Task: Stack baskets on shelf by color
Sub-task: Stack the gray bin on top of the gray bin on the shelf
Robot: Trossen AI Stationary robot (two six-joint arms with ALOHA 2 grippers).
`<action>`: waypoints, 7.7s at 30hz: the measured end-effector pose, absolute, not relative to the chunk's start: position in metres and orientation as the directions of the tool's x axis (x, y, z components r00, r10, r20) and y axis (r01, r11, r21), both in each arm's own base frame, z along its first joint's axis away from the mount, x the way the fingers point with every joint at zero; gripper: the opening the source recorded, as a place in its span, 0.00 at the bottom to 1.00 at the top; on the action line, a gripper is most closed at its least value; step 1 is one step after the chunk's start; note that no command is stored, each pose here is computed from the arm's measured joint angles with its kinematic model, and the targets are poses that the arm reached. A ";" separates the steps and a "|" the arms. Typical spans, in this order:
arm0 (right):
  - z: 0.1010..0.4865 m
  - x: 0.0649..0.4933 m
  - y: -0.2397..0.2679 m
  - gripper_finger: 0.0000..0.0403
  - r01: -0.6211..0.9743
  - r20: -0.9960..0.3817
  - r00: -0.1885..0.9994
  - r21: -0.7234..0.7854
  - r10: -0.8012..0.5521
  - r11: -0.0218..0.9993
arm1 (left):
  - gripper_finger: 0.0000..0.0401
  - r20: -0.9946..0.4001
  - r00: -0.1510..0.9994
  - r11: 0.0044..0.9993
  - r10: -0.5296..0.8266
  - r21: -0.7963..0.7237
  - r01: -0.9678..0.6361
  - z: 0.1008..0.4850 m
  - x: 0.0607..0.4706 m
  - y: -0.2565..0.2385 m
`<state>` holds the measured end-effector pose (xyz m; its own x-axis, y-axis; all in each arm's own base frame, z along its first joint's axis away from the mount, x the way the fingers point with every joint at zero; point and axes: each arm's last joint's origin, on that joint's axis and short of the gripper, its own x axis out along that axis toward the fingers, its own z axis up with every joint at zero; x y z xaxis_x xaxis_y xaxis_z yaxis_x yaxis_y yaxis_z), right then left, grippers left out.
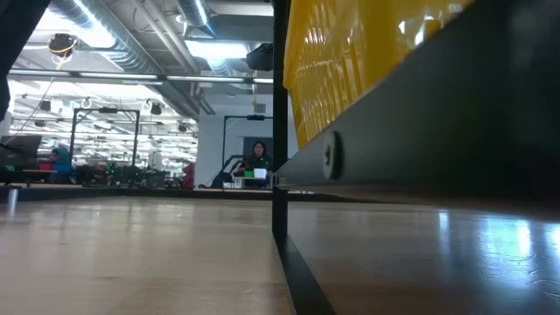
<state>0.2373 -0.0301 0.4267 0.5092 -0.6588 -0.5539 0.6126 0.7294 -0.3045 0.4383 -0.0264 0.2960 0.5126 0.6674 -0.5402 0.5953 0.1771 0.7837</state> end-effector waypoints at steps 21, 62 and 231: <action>0.427 0.235 -0.031 0.00 0.574 -0.536 0.474 -0.414 -0.699 0.707 | 0.22 -0.545 0.608 0.328 0.578 0.837 0.438 0.324 0.424 -0.045; 0.411 0.258 -0.032 0.00 0.453 -0.580 0.453 -0.504 -0.677 0.735 | 0.22 -0.637 0.597 0.682 0.489 0.705 0.194 0.321 0.424 -0.015; 0.248 0.378 0.040 0.33 0.516 -0.989 0.064 0.146 0.132 0.844 | 0.22 -0.410 0.709 0.783 0.574 0.529 -0.328 0.477 0.223 -0.035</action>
